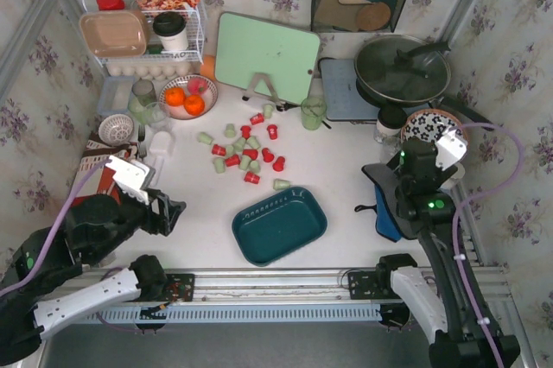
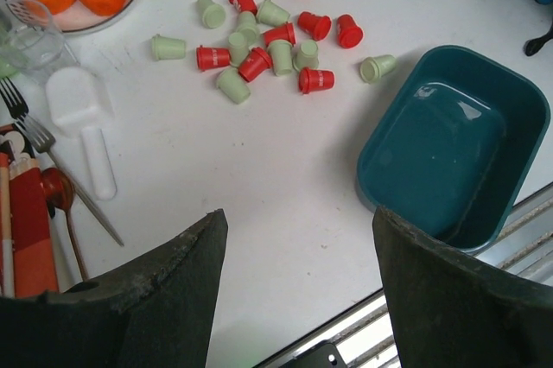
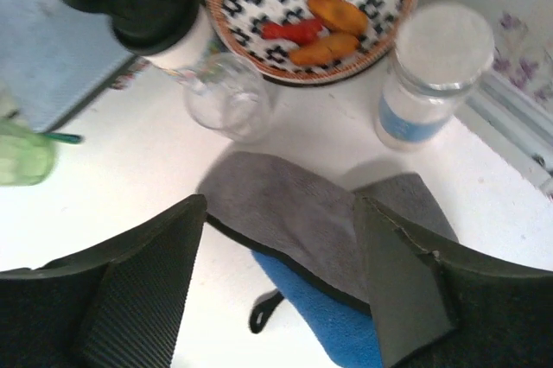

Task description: Mix the coffee capsules in the storage basket

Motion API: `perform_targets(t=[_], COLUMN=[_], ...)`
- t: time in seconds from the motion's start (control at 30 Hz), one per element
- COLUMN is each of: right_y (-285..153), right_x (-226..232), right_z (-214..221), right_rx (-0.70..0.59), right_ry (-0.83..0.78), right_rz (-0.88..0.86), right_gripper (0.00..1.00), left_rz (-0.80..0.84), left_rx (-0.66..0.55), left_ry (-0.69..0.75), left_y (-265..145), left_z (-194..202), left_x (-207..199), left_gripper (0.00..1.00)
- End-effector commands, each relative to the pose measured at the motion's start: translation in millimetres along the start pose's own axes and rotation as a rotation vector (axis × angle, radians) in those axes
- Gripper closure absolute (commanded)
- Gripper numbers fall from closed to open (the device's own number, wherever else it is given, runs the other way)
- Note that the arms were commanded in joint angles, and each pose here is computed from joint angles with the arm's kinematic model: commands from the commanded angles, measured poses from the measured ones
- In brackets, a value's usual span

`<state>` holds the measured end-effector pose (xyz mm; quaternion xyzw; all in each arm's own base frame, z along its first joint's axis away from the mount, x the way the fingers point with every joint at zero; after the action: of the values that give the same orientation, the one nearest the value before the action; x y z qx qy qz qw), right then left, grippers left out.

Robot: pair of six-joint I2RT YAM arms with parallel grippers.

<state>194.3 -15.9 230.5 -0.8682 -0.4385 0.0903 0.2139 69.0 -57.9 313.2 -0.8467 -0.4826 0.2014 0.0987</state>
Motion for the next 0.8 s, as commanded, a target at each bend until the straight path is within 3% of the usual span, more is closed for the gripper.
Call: perform_targets(t=[0.0,0.13,0.33,0.57,0.77], right_y=[-21,-28,-16,9,13], right_x=[5,22,54,74,73], right_z=[-27,-35,-5,30,42], right_rx=[-0.067,-0.062,0.004,-0.117,-0.171], right_ry=[-0.091,-0.085,-0.111,-0.109,-0.074], right_rz=[-0.167,-0.317,-0.518,-0.648,-0.668], right_gripper=[0.28,0.31,0.37,0.38,0.38], left_rz=[0.005,0.014,0.072,0.043,0.071], left_rx=[0.025,0.088,0.228,0.459,0.568], left_ry=[-0.046,-0.043,0.021,0.179,0.221], left_y=[12,37,96,167,199], left_z=[-3,-1,12,33,51], left_x=[-11,-26,-59,-84,-90], left_gripper=[0.29,0.29,0.33,0.36,0.36])
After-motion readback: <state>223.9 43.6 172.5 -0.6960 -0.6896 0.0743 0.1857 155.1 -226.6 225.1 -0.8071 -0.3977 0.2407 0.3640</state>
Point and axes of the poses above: each gripper's point midway between its finger pads, its own y axis out along the fingers, its own x axis along the line the jaws close on, z = x × y, the point moved 8 cm from there along -y, back along the fingers, and after that the axes turned 11 degrees about -y, right-handed, at the moved point
